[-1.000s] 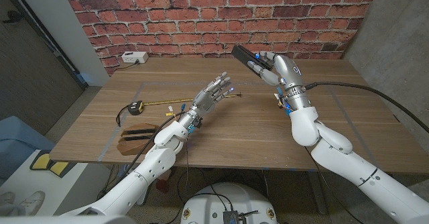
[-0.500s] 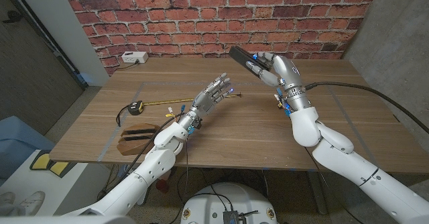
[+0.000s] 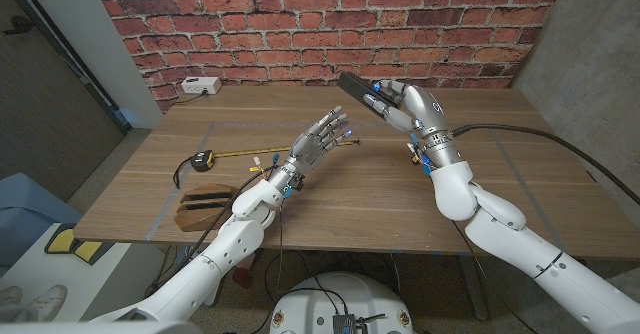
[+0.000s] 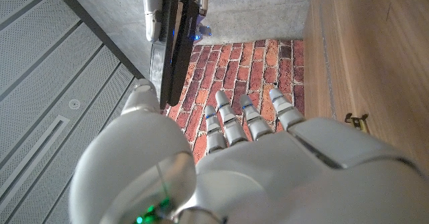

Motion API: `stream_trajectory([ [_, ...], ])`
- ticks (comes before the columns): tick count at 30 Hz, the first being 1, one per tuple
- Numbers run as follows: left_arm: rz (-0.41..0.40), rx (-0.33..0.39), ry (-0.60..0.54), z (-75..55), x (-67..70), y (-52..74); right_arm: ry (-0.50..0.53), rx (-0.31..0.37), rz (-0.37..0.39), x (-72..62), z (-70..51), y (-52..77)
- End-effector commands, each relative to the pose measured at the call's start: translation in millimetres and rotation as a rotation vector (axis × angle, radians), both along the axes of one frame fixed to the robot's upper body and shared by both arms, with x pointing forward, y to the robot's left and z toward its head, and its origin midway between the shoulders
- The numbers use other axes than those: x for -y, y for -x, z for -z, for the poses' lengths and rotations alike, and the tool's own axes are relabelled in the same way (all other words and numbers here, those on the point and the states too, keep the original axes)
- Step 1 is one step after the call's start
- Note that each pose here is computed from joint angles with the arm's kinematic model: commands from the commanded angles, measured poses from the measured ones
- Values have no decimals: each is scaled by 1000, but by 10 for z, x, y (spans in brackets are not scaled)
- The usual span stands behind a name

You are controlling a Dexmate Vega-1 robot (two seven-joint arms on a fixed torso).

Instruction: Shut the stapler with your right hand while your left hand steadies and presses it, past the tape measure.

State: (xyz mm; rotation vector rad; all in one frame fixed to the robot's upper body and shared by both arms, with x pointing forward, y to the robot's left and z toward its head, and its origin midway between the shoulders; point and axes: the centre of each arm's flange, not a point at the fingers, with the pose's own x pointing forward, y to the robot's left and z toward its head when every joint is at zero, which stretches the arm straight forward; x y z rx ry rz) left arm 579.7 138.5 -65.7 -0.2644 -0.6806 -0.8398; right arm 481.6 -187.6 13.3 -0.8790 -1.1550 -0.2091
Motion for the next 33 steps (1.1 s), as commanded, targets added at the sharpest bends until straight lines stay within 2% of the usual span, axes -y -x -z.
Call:
stream_trajectory([
  [1, 21, 39, -16, -70, 102, 65, 9, -9, -34, -93, -9, 62],
  [18, 57, 75, 2, -122, 227, 173, 37, -23, -57, -198, -10, 194],
  [33, 57, 78, 27, -137, 227, 201, 70, -6, -53, -257, 6, 182],
])
